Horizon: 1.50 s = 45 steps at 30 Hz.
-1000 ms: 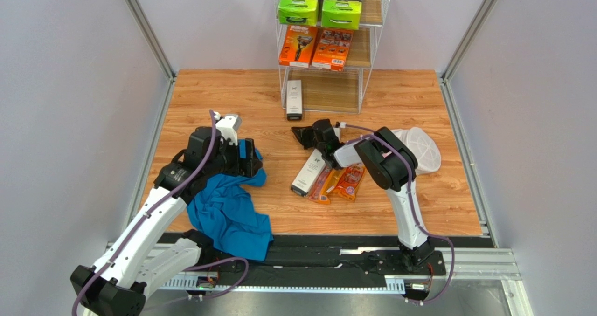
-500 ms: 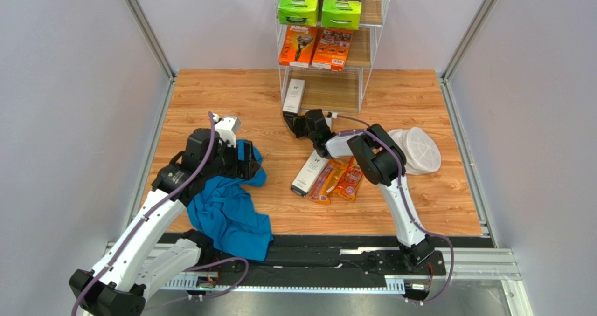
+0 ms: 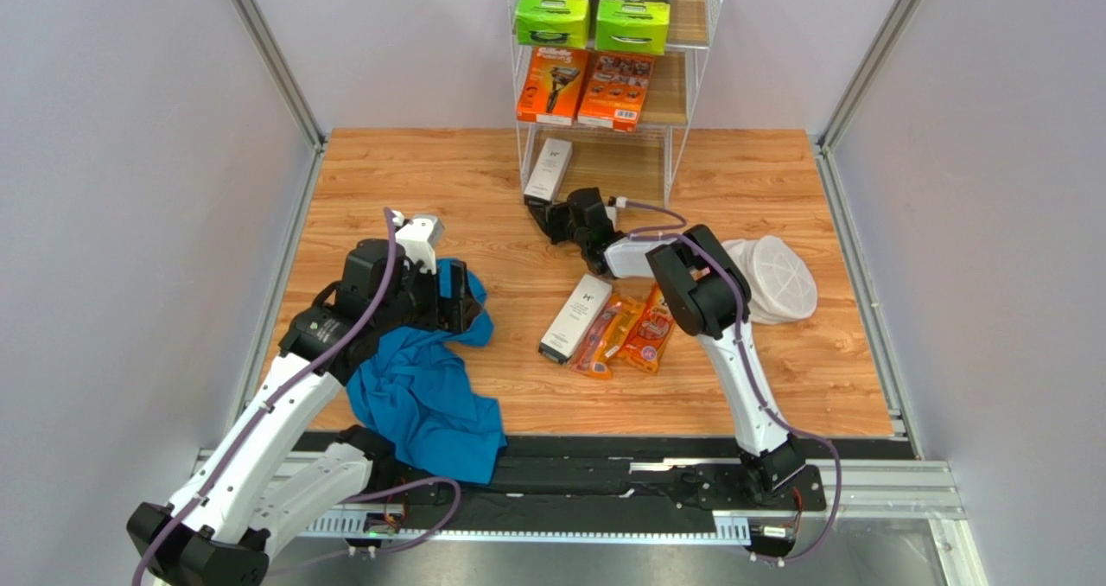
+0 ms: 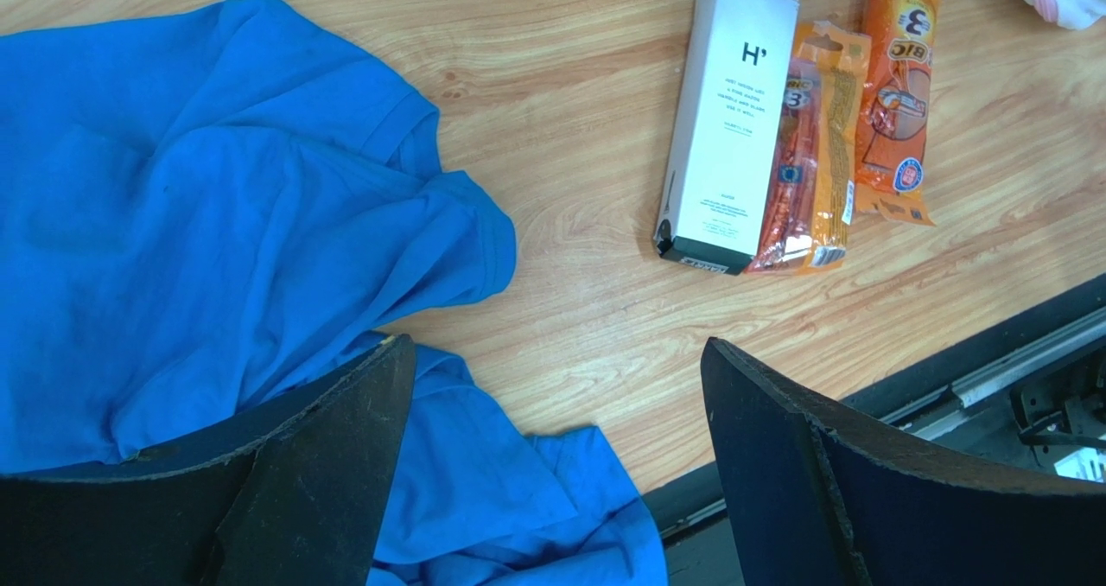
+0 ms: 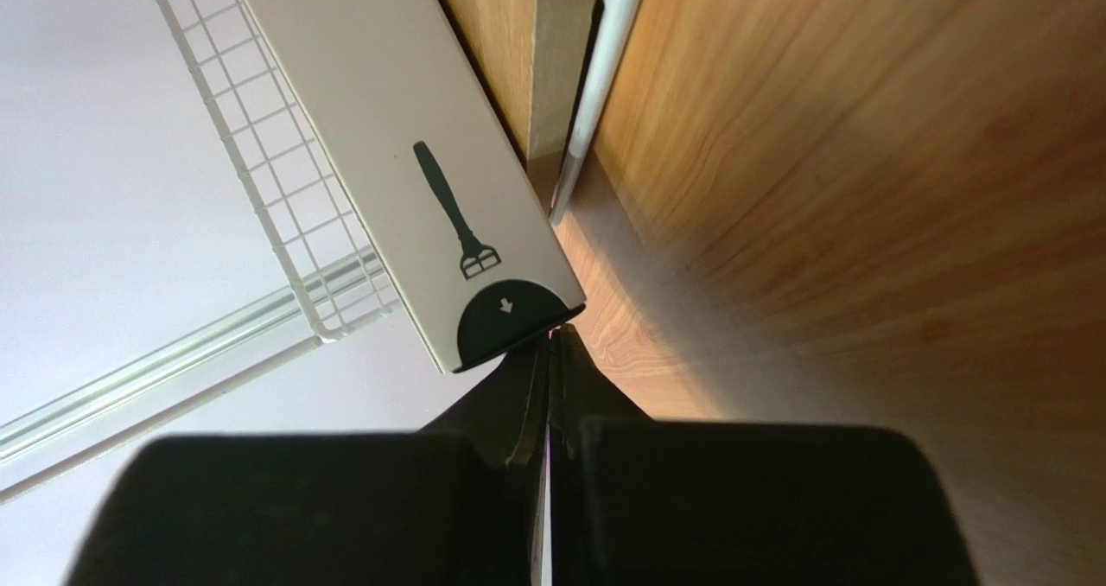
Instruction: Place and organize the shaving razors onto the shelf
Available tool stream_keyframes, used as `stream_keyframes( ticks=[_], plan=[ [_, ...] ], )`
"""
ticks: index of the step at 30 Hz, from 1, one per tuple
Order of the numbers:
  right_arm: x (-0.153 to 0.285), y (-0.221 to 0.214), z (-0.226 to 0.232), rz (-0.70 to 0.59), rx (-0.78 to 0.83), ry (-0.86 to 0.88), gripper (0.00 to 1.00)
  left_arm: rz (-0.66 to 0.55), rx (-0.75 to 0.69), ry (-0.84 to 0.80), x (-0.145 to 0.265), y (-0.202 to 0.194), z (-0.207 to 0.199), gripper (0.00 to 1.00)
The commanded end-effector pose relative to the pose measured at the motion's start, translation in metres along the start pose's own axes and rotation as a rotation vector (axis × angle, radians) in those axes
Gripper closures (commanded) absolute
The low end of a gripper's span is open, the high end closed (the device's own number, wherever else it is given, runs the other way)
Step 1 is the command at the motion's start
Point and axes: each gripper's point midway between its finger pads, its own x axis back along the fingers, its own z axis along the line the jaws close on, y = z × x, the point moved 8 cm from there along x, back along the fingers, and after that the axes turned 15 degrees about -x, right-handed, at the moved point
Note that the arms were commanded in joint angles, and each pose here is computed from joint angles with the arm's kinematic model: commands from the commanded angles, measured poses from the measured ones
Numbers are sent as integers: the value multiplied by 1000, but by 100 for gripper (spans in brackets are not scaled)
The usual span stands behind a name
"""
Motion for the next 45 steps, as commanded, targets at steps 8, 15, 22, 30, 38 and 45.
stream_keyframes(
  ticks=[8, 15, 22, 30, 38, 45],
  plan=[
    [-1, 30, -14, -57, -41, -50, 100, -49, -25, 9, 9, 10, 1, 10],
    [0, 38, -11, -80, -52, -42, 100, -49, -25, 11, 9, 10, 1, 10],
    [9, 37, -5, -54, -29, -27, 100, -51, -25, 8, 9, 10, 1, 10],
    [57, 16, 3, 32, 160, -39, 100, -49, -25, 0, 8, 10, 0, 10],
    [134, 27, 13, -110, 484, -117, 79, -60, -28, -8, 10, 10, 0, 10],
    [190, 48, 34, -356, 737, -147, 29, -61, -30, -20, 10, 10, -1, 10]
  ],
)
